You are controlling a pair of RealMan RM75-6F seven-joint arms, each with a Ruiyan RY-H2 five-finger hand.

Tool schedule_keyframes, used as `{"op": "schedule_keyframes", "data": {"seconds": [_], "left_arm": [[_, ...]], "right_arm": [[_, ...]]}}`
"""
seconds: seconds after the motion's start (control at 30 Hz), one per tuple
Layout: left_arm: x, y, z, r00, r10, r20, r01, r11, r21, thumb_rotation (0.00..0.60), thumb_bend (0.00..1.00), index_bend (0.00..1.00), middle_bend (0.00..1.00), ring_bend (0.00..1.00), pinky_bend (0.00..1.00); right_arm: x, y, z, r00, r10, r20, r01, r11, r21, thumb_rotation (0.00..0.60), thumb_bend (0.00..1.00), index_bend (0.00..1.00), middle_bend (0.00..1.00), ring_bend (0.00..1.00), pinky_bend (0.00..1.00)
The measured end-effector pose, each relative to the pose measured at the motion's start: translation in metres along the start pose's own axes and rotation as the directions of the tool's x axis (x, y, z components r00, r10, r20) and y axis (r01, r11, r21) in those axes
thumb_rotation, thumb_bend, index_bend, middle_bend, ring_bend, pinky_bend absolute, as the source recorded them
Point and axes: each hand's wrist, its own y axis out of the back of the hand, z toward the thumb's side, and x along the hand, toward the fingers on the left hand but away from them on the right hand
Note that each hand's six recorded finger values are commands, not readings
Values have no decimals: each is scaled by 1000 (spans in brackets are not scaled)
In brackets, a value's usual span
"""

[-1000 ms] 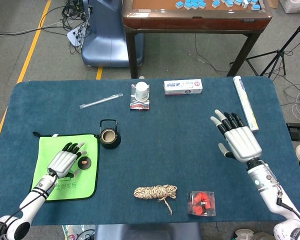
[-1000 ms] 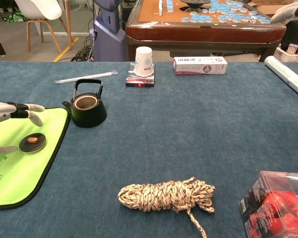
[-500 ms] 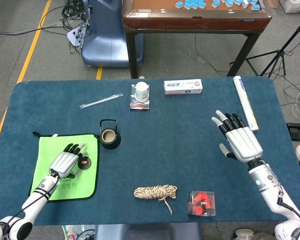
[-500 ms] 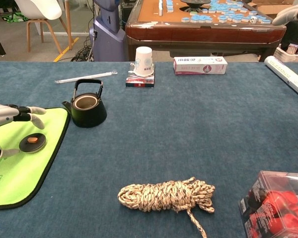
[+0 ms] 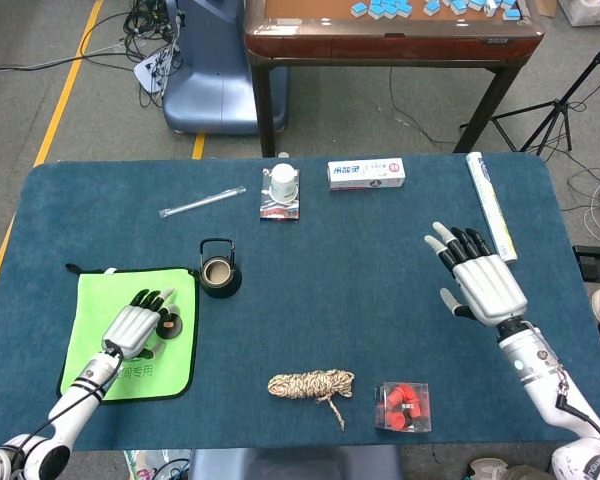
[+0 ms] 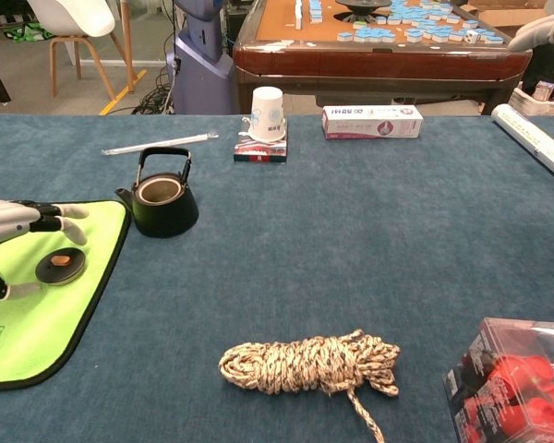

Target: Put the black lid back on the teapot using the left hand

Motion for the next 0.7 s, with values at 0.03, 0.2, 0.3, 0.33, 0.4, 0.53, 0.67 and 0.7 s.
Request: {"op": "schedule_keyframes", "data": {"seconds": [0.03,0.2,0.3,0.33,0.4,0.53,0.67,0.7], "left_arm": [[1,0,0,1000,1,0,-1,1000,1,600,331,193,0,0,0],[3,0,1,1000,5,2,-5,1000,-2,600,332,193,0,0,0],[3,0,1,1000,6,5,-6,1000,0,600,331,193,0,0,0],[3,1,1,1000,8,6,-8,1000,1,600,331,193,0,0,0],[3,1,1,1000,11,6,-11,1000,1,600,331,193,0,0,0],[3,0,1,1000,10,5,-10,1000,0,600,331,193,0,0,0],[2,-1,0,1000,8,3,-8,1000,0,600,331,193,0,0,0],[2,-2,0,1000,7,3,-7,1000,0,600,331,193,0,0,0]], "right_arm": [[0,0,-1,1000,1,0,-1,1000,-1,600,412,5,0,0,0],[2,0,-5,1000,0,5,0,1000,-4,600,412,4,0,0,0],[2,0,-6,1000,-1,6,1,1000,-6,600,412,4,0,0,0],[2,0,-6,1000,-2,6,2,1000,-6,600,412,5,0,0,0],[2,0,-5,1000,-3,4,3,1000,-7,600,412,5,0,0,0],[2,0,-4,1000,-4,0,4,1000,-6,600,412,4,0,0,0],[2,0,-4,1000,-4,0,4,1000,-6,600,411,5,0,0,0],[2,0,-4,1000,-4,0,4,1000,-6,600,411,5,0,0,0]]}}
